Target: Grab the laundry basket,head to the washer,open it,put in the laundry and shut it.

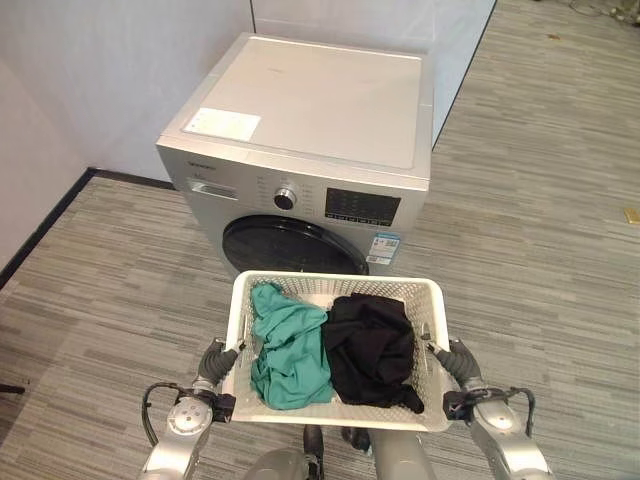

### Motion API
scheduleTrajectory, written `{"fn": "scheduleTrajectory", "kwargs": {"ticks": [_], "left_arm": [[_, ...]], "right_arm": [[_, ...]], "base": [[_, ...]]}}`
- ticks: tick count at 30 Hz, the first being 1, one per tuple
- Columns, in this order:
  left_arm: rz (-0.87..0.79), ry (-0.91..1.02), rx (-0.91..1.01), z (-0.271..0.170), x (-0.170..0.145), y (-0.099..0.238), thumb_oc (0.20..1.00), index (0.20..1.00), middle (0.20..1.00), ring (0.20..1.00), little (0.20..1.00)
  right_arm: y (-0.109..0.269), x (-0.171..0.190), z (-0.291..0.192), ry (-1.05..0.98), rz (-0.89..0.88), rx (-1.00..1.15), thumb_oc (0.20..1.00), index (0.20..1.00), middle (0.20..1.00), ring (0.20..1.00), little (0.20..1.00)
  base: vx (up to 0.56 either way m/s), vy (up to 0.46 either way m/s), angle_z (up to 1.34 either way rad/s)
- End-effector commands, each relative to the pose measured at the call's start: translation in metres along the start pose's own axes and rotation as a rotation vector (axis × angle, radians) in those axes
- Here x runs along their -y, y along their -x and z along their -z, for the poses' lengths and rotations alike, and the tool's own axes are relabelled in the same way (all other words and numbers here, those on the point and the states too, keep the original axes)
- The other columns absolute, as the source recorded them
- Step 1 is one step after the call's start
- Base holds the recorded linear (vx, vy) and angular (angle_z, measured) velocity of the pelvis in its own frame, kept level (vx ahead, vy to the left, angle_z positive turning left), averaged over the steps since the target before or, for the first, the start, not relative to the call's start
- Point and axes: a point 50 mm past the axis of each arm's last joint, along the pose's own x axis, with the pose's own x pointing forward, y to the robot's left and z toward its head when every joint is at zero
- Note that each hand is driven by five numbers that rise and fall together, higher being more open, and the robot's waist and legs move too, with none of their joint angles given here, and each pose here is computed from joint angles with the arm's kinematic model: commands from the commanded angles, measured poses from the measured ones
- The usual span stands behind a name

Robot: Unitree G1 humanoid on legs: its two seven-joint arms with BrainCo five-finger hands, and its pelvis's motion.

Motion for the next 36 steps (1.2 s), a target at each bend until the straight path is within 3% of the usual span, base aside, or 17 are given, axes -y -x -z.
{"fn": "scheduleTrajectory", "kwargs": {"ticks": [1,9,22,28,36], "left_arm": [[-0.220,-0.024,0.067,-0.012,-0.056,0.003,0.200,0.200,0.200,0.200,0.200],[-0.222,0.047,0.089,-0.018,-0.045,-0.002,0.200,0.200,0.200,0.200,0.200],[-0.227,0.064,0.106,-0.019,-0.043,0.000,0.200,0.200,0.200,0.200,0.200],[-0.223,-0.004,0.107,-0.021,-0.049,-0.002,0.200,0.200,0.200,0.200,0.200],[-0.269,-0.017,0.083,-0.014,-0.067,0.009,0.200,0.200,0.200,0.200,0.200]], "right_arm": [[0.003,0.053,-0.033,0.027,0.154,0.158,0.200,0.200,0.200,0.200,0.200],[0.005,0.060,-0.021,0.012,0.185,0.102,0.200,0.200,0.200,0.200,0.200],[0.000,0.055,-0.025,0.058,0.137,0.100,0.200,0.200,0.200,0.200,0.200],[-0.004,0.049,-0.021,0.056,0.156,0.087,0.200,0.200,0.200,0.200,0.200],[-0.003,0.037,-0.023,0.149,0.094,0.100,0.200,0.200,0.200,0.200,0.200]], "base": [[0.15,-0.107,0.45],[0.11,-0.023,0.17],[0.14,0.278,-0.36],[0.05,0.392,-0.23],[-0.07,0.096,-0.33]]}}
